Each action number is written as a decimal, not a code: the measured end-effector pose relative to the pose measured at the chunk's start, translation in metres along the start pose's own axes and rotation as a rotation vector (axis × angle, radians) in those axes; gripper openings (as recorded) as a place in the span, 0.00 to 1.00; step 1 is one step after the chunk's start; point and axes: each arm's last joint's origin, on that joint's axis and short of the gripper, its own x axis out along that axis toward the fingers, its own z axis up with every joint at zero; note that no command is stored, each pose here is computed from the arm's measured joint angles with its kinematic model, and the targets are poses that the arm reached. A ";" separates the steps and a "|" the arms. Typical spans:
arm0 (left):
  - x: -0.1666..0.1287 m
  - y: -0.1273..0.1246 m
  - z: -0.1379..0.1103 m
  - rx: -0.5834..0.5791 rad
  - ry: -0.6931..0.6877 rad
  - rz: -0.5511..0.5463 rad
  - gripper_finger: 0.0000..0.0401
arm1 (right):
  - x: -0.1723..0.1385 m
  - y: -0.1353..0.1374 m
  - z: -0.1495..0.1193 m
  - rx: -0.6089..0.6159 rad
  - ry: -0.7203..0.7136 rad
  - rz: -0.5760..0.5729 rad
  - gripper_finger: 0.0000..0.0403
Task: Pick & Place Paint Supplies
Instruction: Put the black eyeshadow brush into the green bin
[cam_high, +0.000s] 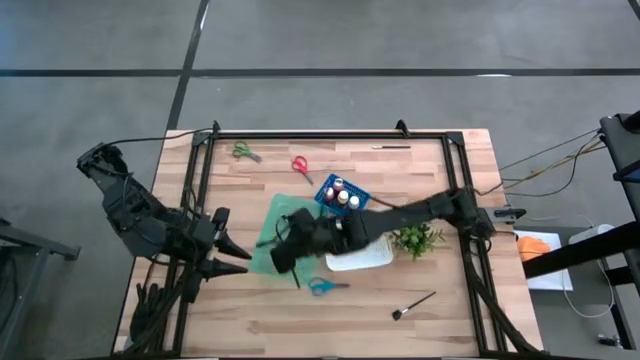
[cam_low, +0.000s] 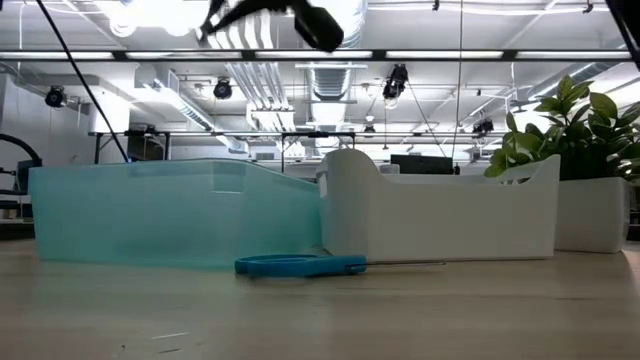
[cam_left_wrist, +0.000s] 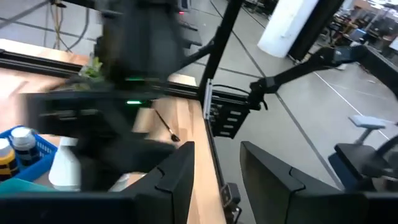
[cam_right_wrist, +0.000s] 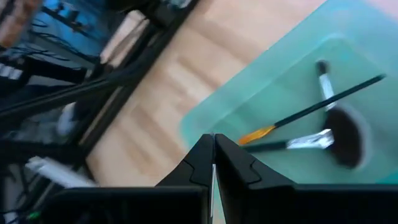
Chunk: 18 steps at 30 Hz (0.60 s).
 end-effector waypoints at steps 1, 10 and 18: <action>-0.001 -0.001 -0.001 -0.003 0.002 -0.006 0.34 | 0.004 -0.006 0.008 -0.003 0.002 -0.015 0.02; -0.006 -0.010 -0.005 -0.015 -0.007 -0.007 0.34 | 0.037 -0.055 0.041 -0.017 0.069 -0.114 0.02; -0.006 -0.010 -0.005 -0.014 -0.007 -0.006 0.34 | 0.068 -0.083 0.022 0.005 0.125 -0.072 0.02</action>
